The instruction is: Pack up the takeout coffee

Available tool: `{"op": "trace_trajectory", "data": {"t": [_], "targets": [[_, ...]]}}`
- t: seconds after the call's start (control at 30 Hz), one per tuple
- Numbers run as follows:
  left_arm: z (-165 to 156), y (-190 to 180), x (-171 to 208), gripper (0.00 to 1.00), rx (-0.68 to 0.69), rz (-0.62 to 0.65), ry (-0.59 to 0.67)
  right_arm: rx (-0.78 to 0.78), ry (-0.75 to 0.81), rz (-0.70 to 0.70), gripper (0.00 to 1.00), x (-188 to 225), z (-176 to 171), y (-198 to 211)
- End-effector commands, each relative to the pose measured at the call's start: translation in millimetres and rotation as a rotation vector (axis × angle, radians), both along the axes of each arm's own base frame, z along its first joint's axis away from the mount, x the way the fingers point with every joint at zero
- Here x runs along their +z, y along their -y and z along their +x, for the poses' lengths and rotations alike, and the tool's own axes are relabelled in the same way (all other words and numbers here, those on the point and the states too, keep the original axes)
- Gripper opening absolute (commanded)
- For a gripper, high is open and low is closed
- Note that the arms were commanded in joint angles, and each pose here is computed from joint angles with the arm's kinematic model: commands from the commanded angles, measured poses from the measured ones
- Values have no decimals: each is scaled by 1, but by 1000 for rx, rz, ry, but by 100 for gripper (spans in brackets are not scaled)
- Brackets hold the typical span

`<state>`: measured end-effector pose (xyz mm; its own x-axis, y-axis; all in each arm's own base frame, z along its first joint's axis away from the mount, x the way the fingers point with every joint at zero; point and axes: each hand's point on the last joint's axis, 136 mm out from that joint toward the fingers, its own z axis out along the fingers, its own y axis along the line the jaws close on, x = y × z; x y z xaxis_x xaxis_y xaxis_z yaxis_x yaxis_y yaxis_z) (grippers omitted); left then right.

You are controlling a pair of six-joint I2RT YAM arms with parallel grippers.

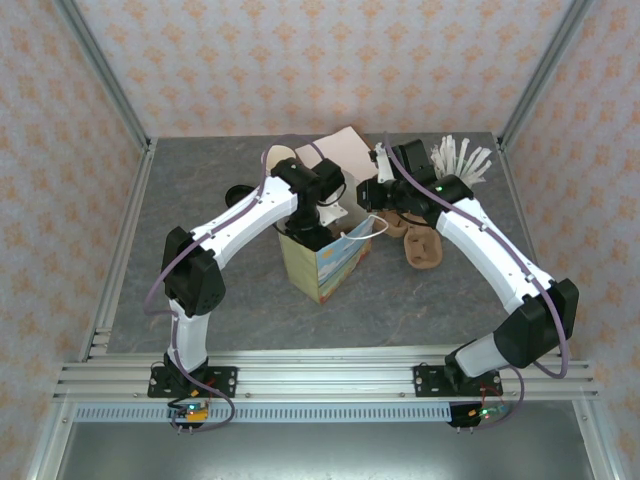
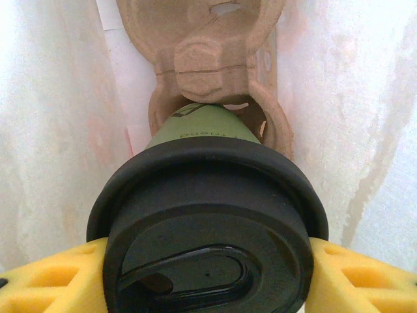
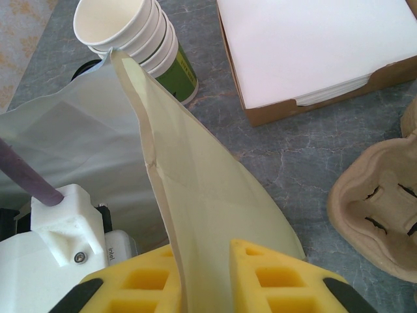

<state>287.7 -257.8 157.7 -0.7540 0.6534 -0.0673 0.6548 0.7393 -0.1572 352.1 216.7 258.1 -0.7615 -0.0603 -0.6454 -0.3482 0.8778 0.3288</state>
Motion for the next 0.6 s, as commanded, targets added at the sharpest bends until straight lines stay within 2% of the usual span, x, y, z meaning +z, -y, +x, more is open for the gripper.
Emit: {"op": "trace_trajectory", "data": {"t": [0.0,0.47,0.57], "targets": [[4,7,12,33,-22,-56,42,3,-23,-37,21,-8,-4,2],[5,7,24,33,-45,-80,76,7,-31,-41,21,-11,-4,1],[3,4,36,33,-51,-100,100,8,-28,-39,21,-10,-4,1]]}}
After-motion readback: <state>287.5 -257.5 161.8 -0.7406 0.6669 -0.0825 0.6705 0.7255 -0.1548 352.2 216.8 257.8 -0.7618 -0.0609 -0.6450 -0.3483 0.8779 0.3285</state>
